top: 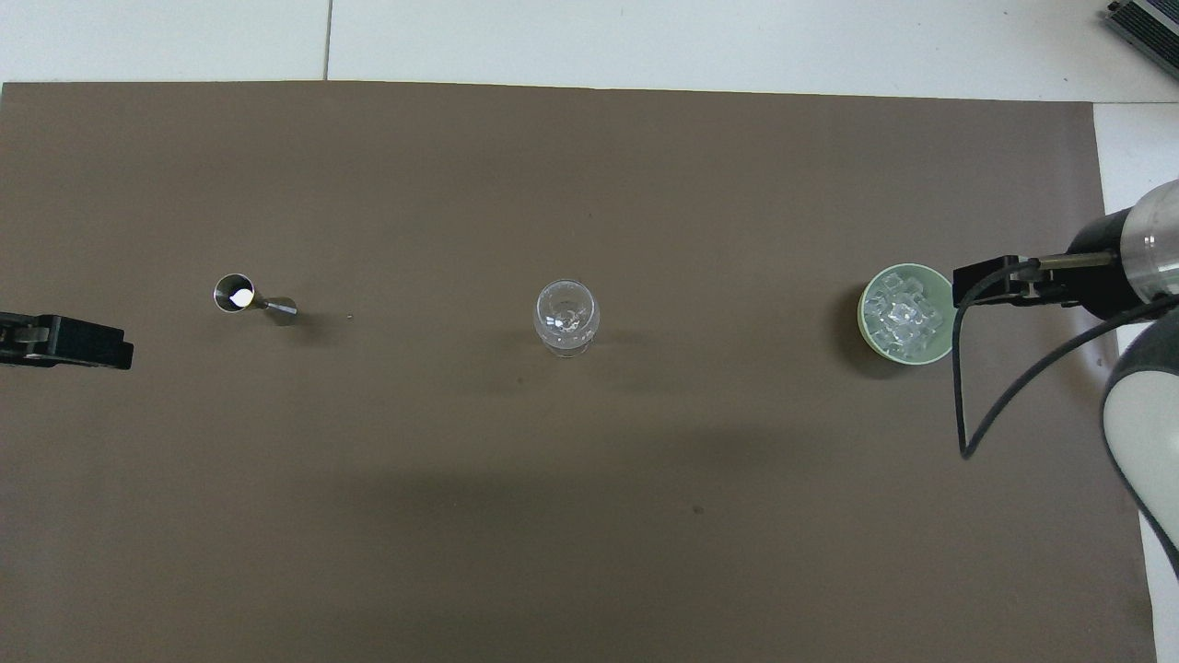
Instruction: Pour wine and add ice with both arms
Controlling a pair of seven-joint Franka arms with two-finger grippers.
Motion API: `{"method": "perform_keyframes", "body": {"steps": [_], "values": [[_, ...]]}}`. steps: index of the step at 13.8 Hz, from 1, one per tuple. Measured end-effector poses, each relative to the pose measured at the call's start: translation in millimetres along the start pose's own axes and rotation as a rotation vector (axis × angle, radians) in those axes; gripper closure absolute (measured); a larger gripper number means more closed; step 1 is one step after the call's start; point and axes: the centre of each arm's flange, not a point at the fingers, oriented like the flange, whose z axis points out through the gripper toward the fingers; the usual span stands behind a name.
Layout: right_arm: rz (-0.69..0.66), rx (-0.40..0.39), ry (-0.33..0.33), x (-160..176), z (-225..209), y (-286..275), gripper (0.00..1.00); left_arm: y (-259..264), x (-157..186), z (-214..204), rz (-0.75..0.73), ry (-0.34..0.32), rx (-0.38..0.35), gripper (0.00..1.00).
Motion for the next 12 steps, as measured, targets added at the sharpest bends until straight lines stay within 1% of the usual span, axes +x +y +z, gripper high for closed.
{"method": "perform_keyframes", "body": {"steps": [5, 8, 12], "values": [[0.000, 0.000, 0.000, 0, 0, 0, 0.00, 5, 2, -1, 0.009, 0.017, 0.002, 0.00], [0.000, 0.000, 0.000, 0, 0, 0, 0.00, 6, 3, 6, 0.009, 0.022, 0.002, 0.00], [0.000, 0.000, 0.000, 0, 0, 0, 0.00, 6, 0, 12, -0.012, 0.013, -0.005, 0.00]]}}
